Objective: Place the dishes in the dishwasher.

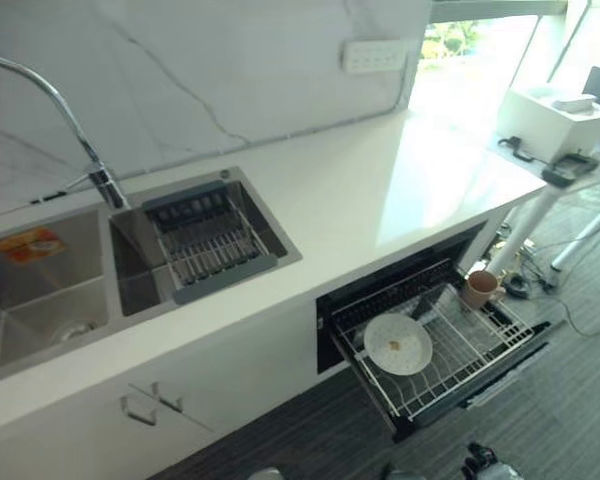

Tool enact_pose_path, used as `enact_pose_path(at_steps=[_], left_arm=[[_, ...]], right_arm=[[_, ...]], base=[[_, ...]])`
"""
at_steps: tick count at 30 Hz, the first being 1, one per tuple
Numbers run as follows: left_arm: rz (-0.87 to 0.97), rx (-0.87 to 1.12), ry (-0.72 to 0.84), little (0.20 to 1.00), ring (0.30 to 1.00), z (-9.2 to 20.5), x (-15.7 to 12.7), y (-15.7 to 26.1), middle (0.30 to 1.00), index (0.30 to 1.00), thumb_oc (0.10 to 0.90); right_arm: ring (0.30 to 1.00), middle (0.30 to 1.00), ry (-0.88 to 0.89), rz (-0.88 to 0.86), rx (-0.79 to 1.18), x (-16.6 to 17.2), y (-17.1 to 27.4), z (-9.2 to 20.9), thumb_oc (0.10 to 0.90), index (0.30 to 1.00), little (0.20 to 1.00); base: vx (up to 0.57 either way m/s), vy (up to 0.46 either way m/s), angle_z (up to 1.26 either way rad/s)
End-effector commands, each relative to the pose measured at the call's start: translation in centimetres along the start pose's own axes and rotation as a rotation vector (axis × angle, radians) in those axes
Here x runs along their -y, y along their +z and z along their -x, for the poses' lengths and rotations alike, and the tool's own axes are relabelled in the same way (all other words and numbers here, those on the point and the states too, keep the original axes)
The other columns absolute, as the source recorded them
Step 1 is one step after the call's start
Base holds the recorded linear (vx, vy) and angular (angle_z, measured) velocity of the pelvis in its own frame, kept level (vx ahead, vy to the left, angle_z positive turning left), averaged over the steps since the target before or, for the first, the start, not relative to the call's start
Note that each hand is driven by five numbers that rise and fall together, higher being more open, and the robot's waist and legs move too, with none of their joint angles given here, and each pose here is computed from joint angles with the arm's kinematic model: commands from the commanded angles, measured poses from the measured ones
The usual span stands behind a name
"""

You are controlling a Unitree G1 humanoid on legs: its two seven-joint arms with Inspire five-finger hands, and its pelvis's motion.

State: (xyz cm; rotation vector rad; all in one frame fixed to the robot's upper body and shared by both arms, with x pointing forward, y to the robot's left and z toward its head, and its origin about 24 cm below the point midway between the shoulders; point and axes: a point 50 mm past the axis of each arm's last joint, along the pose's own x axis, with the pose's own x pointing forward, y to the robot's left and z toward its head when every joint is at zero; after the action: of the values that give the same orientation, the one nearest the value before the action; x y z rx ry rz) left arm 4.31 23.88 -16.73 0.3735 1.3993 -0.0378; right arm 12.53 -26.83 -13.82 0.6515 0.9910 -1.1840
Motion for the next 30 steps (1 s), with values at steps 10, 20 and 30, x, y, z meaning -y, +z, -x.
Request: enact_pose_path(at_steps=[10, 20, 30], left_arm=[[0.034, -0.023, 0.035, 0.900, 0.900, 0.0, 0.3, -0.3, 0.900, 0.900, 0.800], [0.078, -0.052, 0.076, 0.900, 0.900, 0.1, -1.0, -0.6, 0.900, 0.900, 0.800], [0.048, -0.030, 0.132, 0.900, 0.900, 0.4, -3.5, -0.1, 0.900, 0.900, 0.800]], right_arm=[[0.300, 0.300, 0.066, -0.120, 0.079, -4.3, 6.3, 1.4, 0.400, 0.300, 0.300], [0.300, 0.300, 0.147, -0.125, 0.136, -8.5, 11.2, 4.1, 0.400, 0.300, 0.300], [0.300, 0.300, 0.323, -0.211, 0.286, -13.7, 19.6, 10.7, 0.400, 0.300, 0.300]], base=[[0.04, 0.033, 0.23], [0.04, 0.015, 0.32], [0.02, 0.008, 0.49]])
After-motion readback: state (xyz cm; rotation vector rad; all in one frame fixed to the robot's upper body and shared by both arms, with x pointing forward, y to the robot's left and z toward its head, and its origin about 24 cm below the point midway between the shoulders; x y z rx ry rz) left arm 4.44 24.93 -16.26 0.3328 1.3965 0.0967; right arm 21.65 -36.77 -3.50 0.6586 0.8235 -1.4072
